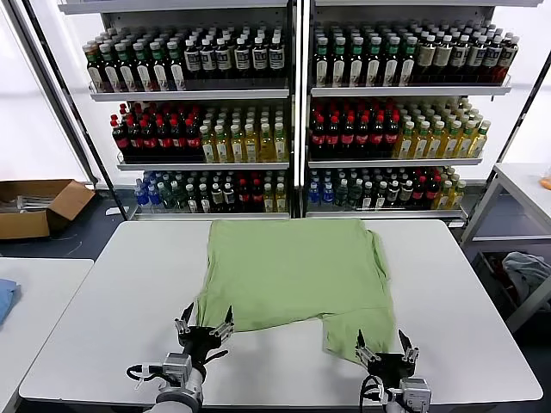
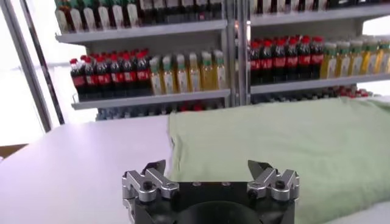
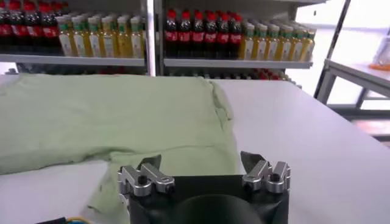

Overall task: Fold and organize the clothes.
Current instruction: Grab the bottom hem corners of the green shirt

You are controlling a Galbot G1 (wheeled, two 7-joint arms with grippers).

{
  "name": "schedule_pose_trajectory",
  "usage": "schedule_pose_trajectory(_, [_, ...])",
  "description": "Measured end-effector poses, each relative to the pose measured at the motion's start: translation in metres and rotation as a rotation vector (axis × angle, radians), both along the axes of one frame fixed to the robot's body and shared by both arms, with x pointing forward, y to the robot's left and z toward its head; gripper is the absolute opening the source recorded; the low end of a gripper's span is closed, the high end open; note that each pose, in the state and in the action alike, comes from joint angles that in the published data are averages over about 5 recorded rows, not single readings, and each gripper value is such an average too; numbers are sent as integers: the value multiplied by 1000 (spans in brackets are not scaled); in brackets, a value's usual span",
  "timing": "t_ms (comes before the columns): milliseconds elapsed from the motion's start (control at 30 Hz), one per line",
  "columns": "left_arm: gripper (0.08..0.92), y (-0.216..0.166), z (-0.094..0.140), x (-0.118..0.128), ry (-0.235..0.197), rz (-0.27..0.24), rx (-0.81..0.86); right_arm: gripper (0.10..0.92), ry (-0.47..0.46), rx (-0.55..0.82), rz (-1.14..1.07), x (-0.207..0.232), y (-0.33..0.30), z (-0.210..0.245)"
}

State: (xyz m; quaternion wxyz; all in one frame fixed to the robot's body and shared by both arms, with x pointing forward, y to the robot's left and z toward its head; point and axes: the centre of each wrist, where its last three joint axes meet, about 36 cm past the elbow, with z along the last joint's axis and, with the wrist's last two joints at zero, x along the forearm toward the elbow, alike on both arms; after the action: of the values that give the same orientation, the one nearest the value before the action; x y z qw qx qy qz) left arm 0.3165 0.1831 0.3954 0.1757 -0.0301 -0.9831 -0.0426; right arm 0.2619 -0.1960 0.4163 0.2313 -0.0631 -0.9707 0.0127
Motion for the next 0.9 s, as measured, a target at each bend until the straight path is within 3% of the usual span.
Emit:
schedule_pose_trajectory(500, [823,5,-17,6,67,18,23,820,60,13,-43,-2,5,-15])
schedule_pose_trajectory(667, [802,8,-24,5,94,22,27,724,65,13,-43,-2,6,-17])
schedule_pose_trajectory(900, [615,7,-31,3,122,24,19,525,62,9,-37,-3,4,-19])
